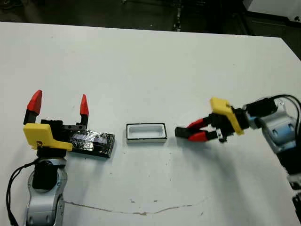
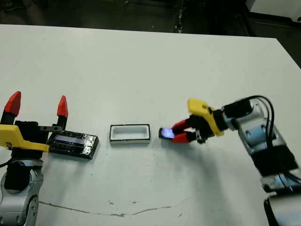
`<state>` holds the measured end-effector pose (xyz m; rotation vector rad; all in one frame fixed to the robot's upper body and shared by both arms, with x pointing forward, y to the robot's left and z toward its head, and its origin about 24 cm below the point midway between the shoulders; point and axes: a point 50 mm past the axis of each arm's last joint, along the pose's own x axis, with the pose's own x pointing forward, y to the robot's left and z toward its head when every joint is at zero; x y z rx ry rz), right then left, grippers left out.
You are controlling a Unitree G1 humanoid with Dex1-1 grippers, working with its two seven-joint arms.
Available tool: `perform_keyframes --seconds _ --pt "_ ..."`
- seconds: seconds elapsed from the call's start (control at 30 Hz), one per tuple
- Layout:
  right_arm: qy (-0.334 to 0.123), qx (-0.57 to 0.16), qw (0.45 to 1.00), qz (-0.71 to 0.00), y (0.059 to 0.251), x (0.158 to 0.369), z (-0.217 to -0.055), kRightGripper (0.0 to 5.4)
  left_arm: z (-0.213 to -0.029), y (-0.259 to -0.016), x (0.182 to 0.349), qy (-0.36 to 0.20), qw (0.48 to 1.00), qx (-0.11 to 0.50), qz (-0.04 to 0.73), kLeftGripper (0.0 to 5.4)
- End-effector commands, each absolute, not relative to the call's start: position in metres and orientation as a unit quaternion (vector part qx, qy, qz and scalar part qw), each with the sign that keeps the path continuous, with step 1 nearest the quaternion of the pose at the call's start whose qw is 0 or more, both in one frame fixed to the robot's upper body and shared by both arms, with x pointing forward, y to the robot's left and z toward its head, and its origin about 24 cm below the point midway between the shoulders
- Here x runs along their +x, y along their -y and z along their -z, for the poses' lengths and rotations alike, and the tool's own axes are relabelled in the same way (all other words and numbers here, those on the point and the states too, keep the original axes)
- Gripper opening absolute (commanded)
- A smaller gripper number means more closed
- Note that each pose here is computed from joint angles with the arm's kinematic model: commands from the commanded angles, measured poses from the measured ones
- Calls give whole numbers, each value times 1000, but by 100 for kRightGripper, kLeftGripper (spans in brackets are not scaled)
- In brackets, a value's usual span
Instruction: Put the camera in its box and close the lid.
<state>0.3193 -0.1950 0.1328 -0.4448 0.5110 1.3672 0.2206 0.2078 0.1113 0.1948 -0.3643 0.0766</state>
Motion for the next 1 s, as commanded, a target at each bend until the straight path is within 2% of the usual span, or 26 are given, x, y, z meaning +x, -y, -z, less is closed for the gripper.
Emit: perform_keyframes --seconds 0.03,0.2,0.3,0.67,0.83,1.0 --pt "-202 -160 740 -622 192 329 -146 166 -110 -209 219 174 979 96 -39 540" --pt "-174 -147 736 -638 176 336 -155 166 -109 -209 219 172 979 104 -41 540" --pt "-178 -152 722 -651 163 339 -156 166 -109 -208 219 174 979 98 -37 540" --pt "-197 -154 696 -674 114 344 -137 166 -109 -208 219 177 979 93 -37 540" --pt "-168 -155 685 -692 97 341 -132 166 -108 -208 220 177 979 96 -37 540" --pt "-159 -167 682 -693 87 340 -130 166 -108 -208 220 177 979 95 -35 540"
